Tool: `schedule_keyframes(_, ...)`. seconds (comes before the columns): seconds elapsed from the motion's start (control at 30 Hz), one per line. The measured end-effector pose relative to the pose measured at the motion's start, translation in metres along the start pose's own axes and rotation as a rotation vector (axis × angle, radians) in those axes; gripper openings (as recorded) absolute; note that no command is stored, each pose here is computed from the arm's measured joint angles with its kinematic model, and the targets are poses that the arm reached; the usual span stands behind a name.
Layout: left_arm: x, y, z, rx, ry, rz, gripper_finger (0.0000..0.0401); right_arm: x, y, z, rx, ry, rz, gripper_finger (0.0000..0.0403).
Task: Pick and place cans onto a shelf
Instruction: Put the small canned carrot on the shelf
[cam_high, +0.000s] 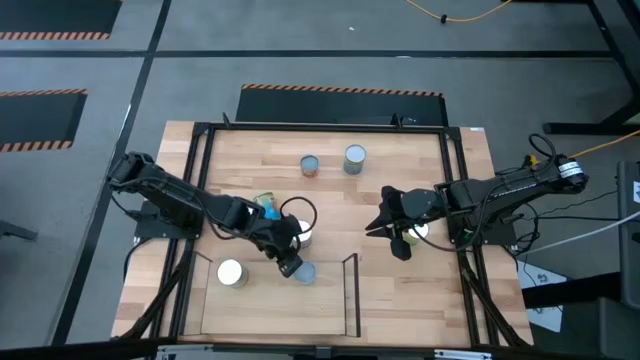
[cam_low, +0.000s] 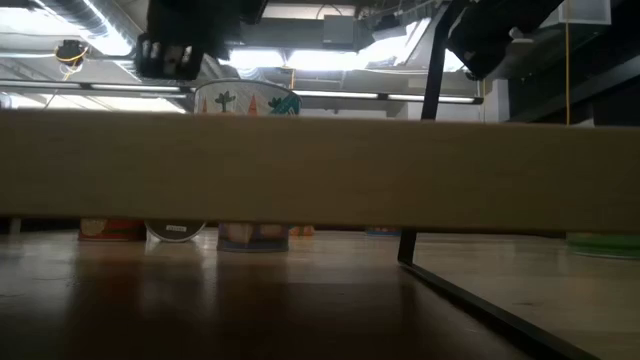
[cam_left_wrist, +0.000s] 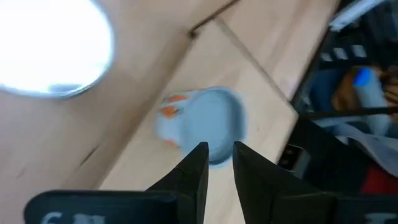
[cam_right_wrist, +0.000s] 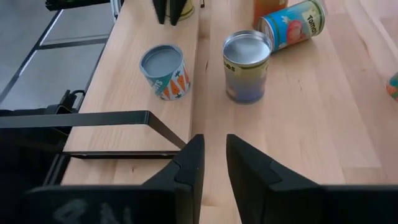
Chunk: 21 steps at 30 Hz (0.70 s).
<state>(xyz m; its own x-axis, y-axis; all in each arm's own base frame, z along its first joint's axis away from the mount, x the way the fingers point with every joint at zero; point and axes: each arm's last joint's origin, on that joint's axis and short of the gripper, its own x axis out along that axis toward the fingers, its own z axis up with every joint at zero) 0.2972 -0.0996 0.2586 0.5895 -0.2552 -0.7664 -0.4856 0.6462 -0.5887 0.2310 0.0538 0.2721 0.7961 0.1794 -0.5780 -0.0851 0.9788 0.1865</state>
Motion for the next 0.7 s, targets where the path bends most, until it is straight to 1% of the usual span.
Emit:
schedule_keyframes(0.13, 0.0, -0.001, -0.004, 0.006, -0.025, 0.028, 0.0066, 0.0, 0.0, 0.0, -0.007, -0.005, 0.001, 0.0072)
schedule_keyframes(0.4, 0.028, 0.004, -0.012, 0.018, 0.022, 0.105, 0.0066, 0.0, 0.0, 0.001, -0.009, -0.012, 0.002, 0.0072)
schedule_keyframes(0.57, 0.042, 0.006, -0.014, 0.016, 0.048, 0.123, 0.0066, 0.0, 0.0, 0.001, -0.011, -0.015, 0.003, 0.0072)
schedule_keyframes(0.7, 0.042, 0.006, -0.014, 0.016, 0.054, 0.122, 0.0066, 0.0, 0.0, 0.001, -0.011, -0.014, 0.003, 0.0072)
